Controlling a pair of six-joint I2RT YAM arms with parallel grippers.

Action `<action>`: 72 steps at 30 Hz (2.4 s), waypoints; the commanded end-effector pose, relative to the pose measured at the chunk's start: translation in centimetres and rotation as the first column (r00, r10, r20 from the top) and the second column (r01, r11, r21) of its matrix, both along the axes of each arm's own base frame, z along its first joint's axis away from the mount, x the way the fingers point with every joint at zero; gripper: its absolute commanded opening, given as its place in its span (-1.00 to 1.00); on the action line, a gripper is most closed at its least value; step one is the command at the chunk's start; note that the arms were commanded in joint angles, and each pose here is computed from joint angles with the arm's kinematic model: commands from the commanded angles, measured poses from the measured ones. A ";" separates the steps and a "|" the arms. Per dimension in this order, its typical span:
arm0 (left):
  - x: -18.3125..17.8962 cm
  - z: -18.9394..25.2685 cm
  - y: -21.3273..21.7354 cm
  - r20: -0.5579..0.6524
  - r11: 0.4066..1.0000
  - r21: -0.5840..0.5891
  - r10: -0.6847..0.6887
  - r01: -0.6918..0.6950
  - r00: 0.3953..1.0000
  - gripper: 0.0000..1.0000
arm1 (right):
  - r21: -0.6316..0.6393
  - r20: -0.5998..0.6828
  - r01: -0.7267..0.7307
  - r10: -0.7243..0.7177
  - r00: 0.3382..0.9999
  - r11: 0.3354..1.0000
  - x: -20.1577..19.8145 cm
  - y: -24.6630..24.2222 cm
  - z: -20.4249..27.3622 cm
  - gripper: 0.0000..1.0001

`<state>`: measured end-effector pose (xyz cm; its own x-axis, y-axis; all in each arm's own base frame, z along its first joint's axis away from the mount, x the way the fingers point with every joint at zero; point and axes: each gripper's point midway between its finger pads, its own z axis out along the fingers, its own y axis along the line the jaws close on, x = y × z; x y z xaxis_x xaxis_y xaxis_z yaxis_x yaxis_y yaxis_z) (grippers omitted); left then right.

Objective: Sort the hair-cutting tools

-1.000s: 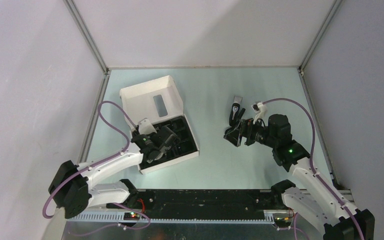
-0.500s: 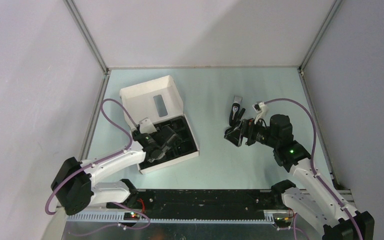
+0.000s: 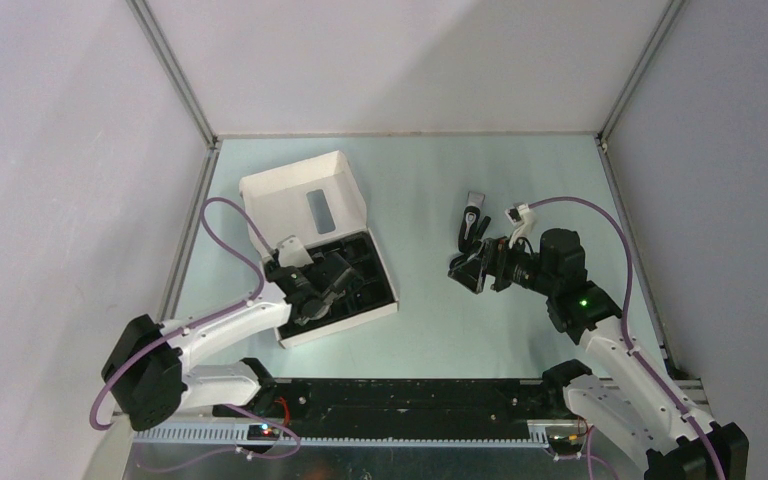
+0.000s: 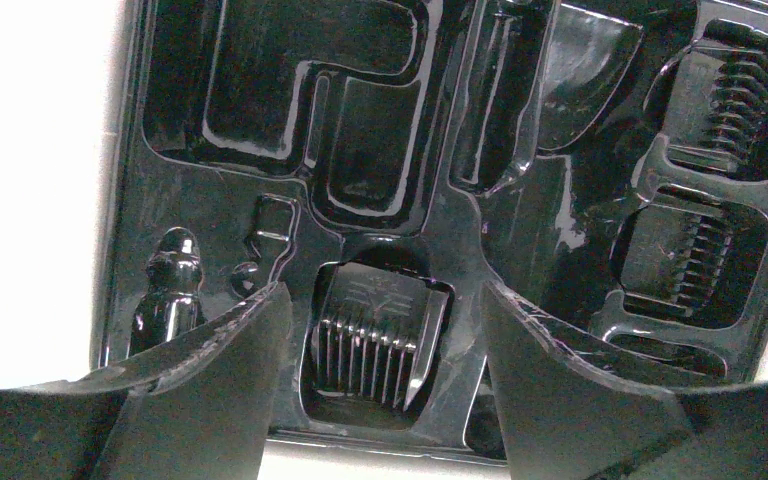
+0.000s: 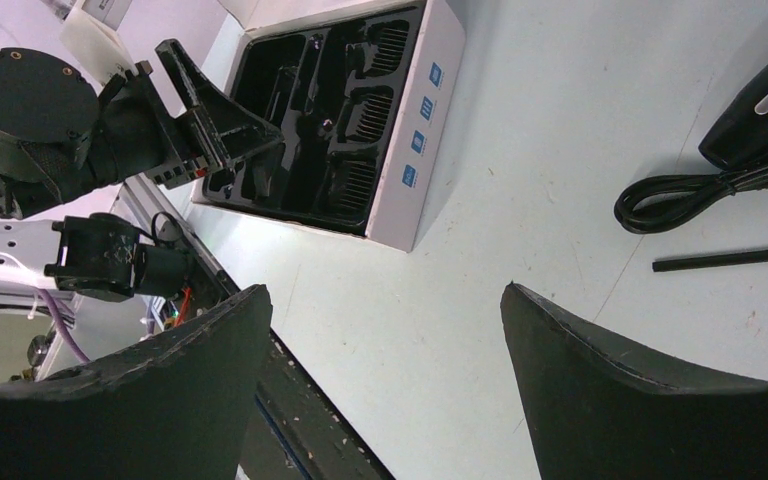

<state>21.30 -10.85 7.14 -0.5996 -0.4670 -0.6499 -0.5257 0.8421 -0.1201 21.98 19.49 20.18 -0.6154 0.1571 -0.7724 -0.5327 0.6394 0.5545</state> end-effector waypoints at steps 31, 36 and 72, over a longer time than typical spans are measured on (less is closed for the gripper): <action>0.5 -0.4 -1.5 -0.073 0.997 -0.013 -0.076 0.076 0.994 -0.56 | 0.045 0.025 -0.010 0.009 1.000 0.999 0.0 0.0 1.1 0.75; 0.3 -1.3 -1.6 -0.105 0.997 -0.029 -0.077 0.075 0.991 -0.57 | 0.042 0.016 -0.010 0.009 1.000 0.999 0.1 0.0 0.9 0.75; 2.5 11.4 10.0 0.336 0.997 -0.073 0.059 -0.036 0.940 0.99 | -0.407 -0.095 0.002 -0.045 0.994 0.914 1.7 9.8 -4.7 0.62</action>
